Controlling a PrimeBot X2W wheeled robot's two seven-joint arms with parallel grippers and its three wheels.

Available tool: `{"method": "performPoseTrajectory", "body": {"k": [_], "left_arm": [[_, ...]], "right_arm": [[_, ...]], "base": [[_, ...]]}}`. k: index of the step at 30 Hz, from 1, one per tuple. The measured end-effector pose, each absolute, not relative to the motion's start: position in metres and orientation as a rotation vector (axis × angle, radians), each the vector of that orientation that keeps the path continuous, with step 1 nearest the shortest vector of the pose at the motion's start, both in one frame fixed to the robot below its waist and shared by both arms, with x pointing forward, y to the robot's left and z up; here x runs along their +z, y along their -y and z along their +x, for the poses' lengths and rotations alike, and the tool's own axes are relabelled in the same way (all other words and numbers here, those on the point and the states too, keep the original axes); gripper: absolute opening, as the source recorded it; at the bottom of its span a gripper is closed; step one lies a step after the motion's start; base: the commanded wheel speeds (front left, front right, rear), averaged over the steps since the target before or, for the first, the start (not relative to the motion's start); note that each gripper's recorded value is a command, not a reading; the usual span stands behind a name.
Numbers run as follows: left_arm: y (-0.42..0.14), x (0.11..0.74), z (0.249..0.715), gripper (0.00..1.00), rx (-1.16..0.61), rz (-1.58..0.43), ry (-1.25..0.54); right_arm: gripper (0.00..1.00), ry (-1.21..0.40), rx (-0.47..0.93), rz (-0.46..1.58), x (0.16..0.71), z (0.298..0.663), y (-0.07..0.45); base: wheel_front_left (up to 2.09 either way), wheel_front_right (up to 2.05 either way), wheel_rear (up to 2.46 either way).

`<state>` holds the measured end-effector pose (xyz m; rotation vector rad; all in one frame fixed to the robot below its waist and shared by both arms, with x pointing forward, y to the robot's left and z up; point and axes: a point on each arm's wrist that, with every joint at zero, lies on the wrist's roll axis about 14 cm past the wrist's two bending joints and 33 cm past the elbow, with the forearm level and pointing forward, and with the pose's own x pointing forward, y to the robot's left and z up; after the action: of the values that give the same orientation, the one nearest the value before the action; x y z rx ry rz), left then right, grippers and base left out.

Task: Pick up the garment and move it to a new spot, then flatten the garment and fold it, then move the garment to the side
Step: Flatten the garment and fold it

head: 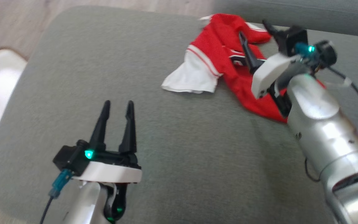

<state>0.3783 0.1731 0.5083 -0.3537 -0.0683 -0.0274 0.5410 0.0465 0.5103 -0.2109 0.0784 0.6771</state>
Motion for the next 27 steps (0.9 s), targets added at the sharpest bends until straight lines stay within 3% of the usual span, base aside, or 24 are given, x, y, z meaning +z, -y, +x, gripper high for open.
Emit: {"method": "performPoseTrajectory", "body": {"k": [8,17,22,27], "left_arm": [[-0.156,0.519,0.397,1.0,-0.087,-0.354,0.103],[-0.119,0.525,0.409,1.0,-0.201,-0.375,0.111],[-0.106,0.527,0.414,1.0,-0.238,-0.374,0.113],[-0.101,0.525,0.417,1.0,-0.253,-0.372,0.106]], "right_arm": [[1.0,0.008,0.505,-0.013,0.522,0.513,0.019],[1.0,-0.023,0.173,0.08,0.48,0.433,0.142],[1.0,-0.024,0.079,0.143,0.475,0.403,0.17],[1.0,-0.012,0.065,0.142,0.478,0.398,0.175]], "base": [[0.0,0.0,0.0],[0.0,0.0,0.0],[0.0,0.0,0.0],[0.0,0.0,0.0]]}}
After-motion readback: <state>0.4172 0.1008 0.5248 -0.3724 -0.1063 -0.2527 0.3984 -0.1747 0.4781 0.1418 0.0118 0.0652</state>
